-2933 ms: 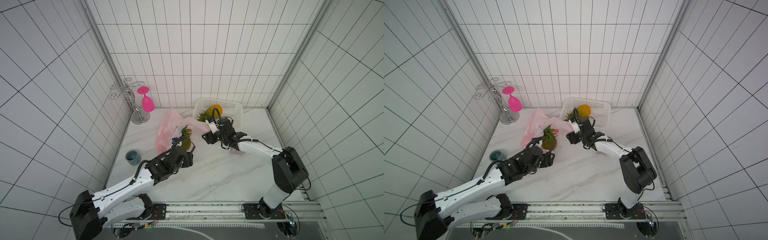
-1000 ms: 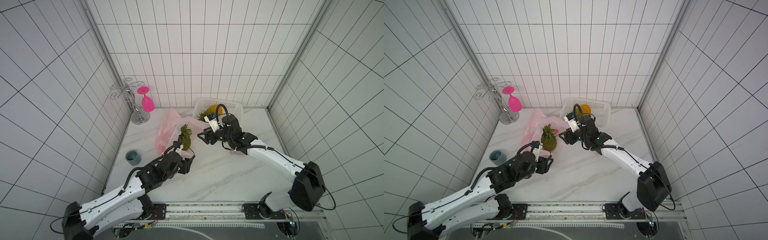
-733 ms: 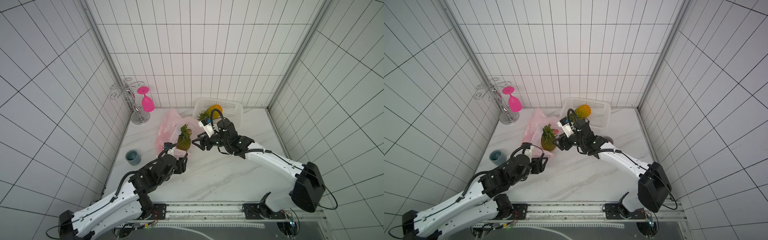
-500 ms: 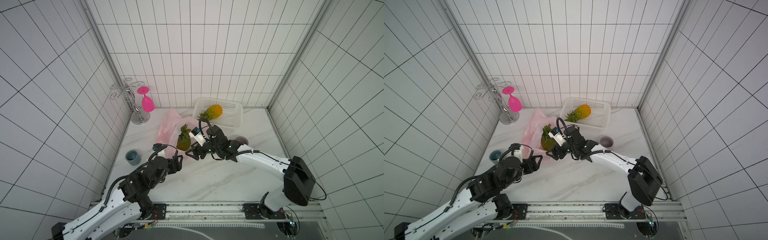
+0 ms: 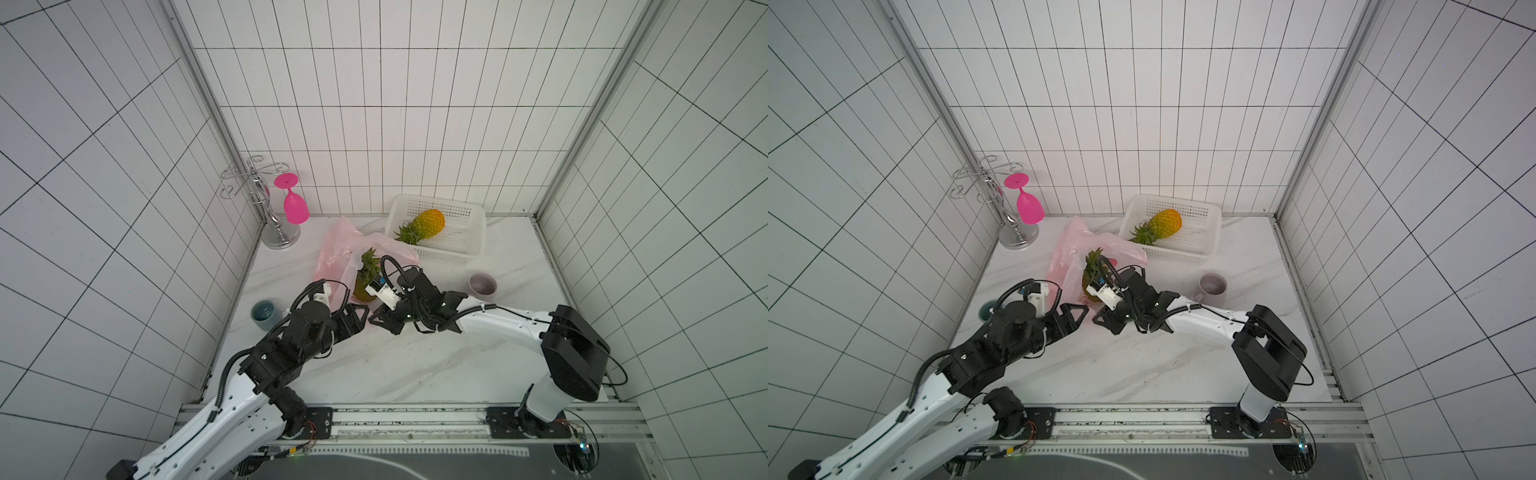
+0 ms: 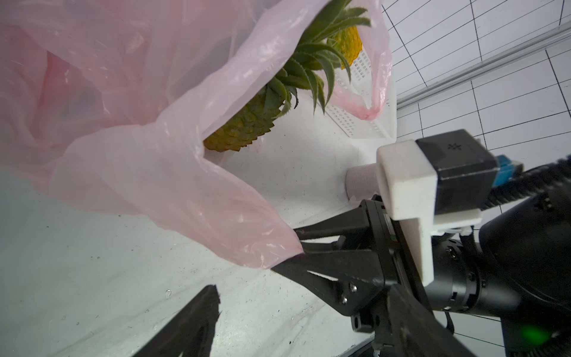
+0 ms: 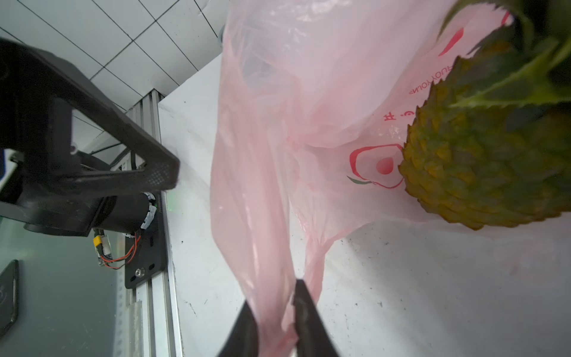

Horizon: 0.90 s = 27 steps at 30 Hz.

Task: Place the pineapple into a plastic bag & tie a knot
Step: Adjust the plastic bag at the center of the board.

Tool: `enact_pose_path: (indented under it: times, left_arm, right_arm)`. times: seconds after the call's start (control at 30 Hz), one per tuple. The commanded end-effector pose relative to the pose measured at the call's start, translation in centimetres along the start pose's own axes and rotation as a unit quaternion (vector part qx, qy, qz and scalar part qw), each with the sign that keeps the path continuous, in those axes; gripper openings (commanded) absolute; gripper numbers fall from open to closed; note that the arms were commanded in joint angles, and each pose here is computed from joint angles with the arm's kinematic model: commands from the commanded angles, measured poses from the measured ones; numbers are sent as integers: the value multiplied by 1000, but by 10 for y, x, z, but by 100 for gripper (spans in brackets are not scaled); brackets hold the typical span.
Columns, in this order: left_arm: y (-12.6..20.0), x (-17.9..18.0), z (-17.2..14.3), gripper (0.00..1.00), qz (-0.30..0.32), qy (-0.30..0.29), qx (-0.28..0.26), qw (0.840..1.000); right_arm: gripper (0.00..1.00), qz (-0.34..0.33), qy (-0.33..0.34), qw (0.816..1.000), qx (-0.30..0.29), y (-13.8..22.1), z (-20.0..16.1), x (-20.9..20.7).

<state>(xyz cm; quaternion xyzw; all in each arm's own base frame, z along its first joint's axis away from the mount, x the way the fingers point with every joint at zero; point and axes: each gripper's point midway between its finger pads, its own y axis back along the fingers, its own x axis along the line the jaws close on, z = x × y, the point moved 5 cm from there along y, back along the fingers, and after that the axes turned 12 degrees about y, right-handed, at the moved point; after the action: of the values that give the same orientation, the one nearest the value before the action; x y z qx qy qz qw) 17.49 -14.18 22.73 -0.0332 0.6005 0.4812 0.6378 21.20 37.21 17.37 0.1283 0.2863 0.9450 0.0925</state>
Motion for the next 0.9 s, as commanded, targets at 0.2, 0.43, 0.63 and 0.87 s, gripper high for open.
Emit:
enact_pose_path:
  times: [0.2,0.43,0.63,0.87]
  left_arm:
    - [-21,25,4,87,9,49,-8,999]
    - [-23,30,18,86,-23,97,-36,994]
    - [-29,17,23,85,-38,92,-29,995]
    - [-47,22,14,23,-34,88,13,995]
  right_arm:
    - [0,6,11,999,-30,6,-5,21]
    - [0,15,20,999,-33,5,-3,27]
    - [0,21,28,999,-12,-4,-8,29]
    - [7,2,40,999,-15,1,-1,27]
